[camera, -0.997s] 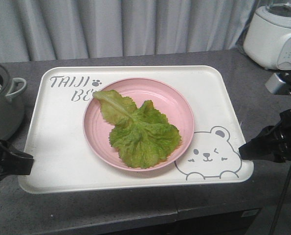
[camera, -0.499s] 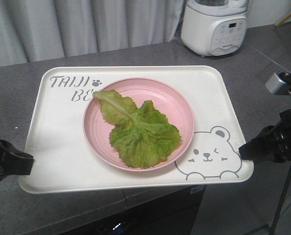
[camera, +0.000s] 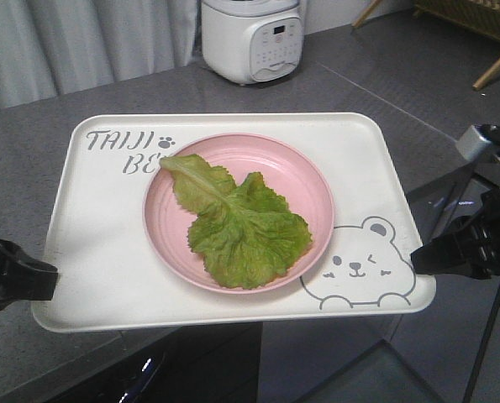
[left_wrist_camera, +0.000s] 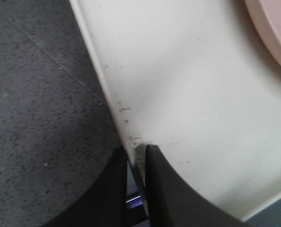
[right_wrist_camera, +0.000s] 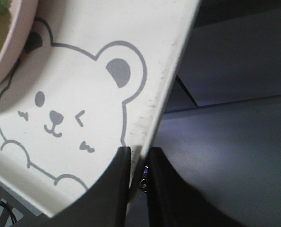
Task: Transfer vegetables to tray and serve
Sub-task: 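Hold the tray level with both grippers while the base drives to the stove counter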
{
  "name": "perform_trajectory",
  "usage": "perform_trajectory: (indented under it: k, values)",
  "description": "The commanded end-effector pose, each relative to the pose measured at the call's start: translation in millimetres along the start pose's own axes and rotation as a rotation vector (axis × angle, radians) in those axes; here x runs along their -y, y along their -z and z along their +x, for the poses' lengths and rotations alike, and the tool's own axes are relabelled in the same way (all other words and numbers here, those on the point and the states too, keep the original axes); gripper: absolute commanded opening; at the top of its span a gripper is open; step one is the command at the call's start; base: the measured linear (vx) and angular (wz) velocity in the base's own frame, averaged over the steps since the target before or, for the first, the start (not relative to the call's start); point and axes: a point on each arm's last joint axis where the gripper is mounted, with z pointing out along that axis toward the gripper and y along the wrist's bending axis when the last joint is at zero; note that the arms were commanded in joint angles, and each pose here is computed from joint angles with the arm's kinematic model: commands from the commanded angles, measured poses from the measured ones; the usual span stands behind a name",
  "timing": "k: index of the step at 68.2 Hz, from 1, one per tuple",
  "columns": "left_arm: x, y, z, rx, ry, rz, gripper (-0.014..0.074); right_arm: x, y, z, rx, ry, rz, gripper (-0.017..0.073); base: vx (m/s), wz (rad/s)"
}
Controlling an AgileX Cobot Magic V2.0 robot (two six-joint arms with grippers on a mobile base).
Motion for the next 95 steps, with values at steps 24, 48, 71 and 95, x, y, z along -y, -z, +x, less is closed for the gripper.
perform_trajectory:
  k: [24, 48, 71, 95]
  values:
    - [9.0, 10.7, -10.5, 0.105, -0.019, 0.054, -0.0008, -16.6, 11.2, -6.6, 0.071, 0.042, -0.081, -0.0004, -0.07, -0.40]
    - [9.0, 10.6, -10.3, 0.103, -0.019, 0.055, -0.0008, -16.6, 11.2, -6.6, 0.071, 0.042, -0.081, -0.0004, -0.08, -0.35]
    - [9.0, 10.6, -10.0, 0.100, -0.019, 0.055, -0.0008, -16.6, 11.2, -6.6, 0.071, 0.042, -0.081, -0.0004, -0.07, -0.38]
    - [9.0, 10.6, -10.0, 0.100, -0.019, 0.055, -0.0008, -16.6, 11.2, -6.6, 0.071, 0.042, -0.081, -0.0004, -0.05, -0.43]
